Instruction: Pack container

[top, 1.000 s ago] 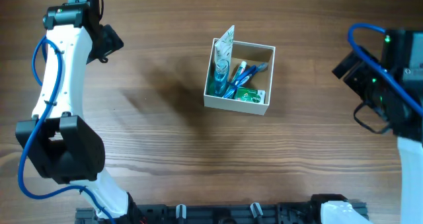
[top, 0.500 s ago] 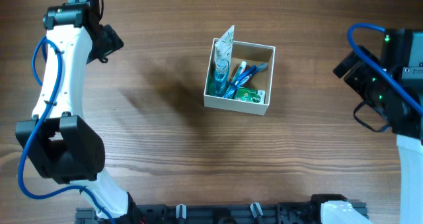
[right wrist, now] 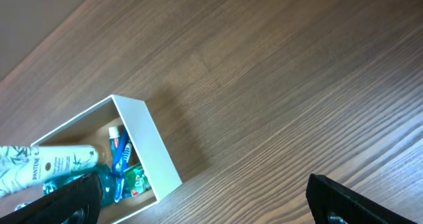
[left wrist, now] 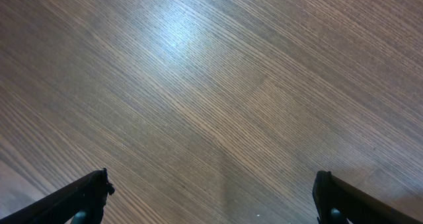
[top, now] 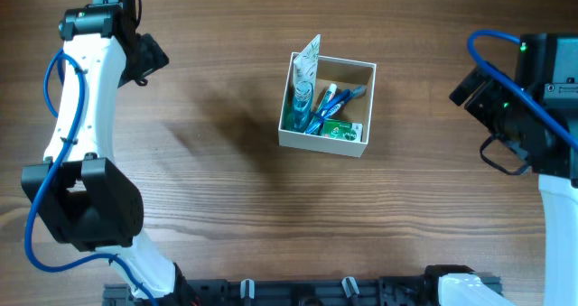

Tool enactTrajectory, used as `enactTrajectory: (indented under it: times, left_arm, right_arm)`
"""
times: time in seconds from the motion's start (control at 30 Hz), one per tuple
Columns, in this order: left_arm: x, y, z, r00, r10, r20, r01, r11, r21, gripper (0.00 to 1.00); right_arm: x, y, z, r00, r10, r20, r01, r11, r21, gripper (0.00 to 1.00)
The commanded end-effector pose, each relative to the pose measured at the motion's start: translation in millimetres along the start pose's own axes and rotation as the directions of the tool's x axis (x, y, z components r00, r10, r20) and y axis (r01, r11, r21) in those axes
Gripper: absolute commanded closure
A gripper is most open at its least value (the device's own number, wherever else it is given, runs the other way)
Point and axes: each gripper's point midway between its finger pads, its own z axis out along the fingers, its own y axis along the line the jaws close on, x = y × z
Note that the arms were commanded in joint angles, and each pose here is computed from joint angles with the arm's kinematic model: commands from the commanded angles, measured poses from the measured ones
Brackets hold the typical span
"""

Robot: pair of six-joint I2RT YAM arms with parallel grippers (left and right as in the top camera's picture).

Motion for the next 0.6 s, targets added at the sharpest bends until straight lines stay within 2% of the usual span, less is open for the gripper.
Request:
enactTrajectory:
  times: [0.0,0.2,0.37,0.57]
  left_arm:
    - [-1.1,2.4,1.8,1.000,-0.005,0.001,0.005,1.000,-0.011,0.00]
    - [-1.1,2.4,1.8,1.000,-0.005,0.001,0.005,1.000,-0.011,0.00]
    - [-1.1,2.4,1.8,1.000,-0.005,0.001,0.005,1.000,-0.011,0.00]
    - [-1.1,2.4,1.8,1.000,-0.005,0.001,0.005,1.000,-0.011,0.00]
  right_arm:
    - [-15.3,8.0,-8.0,0.991,-0.104,0.083,0.108,0.993,-0.044,0.00]
    - [-40.9,19.2,-41.2,0.898,-0.256,0.359,0.312,0.944,-0.106,0.00]
    - [-21.0,4.7,-38.2,0.855,-0.253,0.453,0.340,0.933,-0.120,0.00]
    - [3.4,-6.5,-6.4,0.802,-0.237,0.548,0.364,0.922,-0.134,0.00]
